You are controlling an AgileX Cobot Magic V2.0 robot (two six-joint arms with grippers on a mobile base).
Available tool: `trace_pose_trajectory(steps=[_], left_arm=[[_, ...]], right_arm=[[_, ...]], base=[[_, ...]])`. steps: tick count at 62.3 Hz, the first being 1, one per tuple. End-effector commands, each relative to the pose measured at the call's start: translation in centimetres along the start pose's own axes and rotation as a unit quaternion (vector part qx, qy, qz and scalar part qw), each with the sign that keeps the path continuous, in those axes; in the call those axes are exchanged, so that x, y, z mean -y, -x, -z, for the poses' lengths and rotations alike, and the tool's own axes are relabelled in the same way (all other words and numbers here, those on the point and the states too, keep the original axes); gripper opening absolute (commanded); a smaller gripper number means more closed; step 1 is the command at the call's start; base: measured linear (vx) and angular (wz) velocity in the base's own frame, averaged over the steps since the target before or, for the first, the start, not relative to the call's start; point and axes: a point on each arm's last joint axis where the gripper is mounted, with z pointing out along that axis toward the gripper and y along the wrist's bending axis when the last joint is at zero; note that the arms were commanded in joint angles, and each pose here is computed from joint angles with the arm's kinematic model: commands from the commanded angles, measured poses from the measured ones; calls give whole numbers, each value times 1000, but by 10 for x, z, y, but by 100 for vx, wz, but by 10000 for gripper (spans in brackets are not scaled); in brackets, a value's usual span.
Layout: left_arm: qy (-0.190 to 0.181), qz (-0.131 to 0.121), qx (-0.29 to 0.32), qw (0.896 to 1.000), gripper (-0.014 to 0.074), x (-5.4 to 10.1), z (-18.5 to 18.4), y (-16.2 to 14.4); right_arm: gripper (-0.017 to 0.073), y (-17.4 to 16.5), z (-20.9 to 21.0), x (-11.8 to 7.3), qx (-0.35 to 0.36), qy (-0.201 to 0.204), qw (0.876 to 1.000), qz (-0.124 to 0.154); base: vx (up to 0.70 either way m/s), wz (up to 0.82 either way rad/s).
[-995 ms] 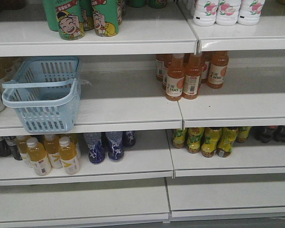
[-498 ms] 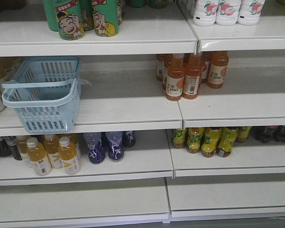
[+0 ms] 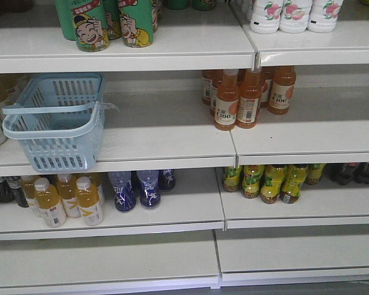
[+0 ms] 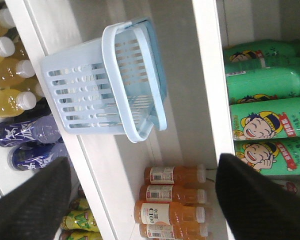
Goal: Place coke in basket with both arms
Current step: 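Reach the left gripper to the basket handle and close on it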
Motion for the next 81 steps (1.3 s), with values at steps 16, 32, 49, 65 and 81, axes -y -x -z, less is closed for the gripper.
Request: trace_pose_trajectory(steps=[16, 32, 49, 65, 81], left_arm=[[17, -4, -61, 998, 559, 54, -40, -2], [23, 1, -93, 995, 559, 74, -75, -4], [4, 27, -130, 991, 559, 71, -116, -11], [-15, -21, -214, 976, 559, 77, -154, -23], [-9, -22, -203, 979, 559, 80, -177, -20]], right_arm=[[-10, 1, 0, 0, 34, -2, 999, 5], [-10, 1, 0, 0, 34, -2, 999, 5], [-10, 1, 0, 0, 34, -2, 999, 5], [-10, 1, 0, 0, 34, -2, 999, 5], [-10, 1, 0, 0, 34, -2, 999, 5]], base=[[0, 0], [0, 0], [0, 0], [0, 0], [0, 0]])
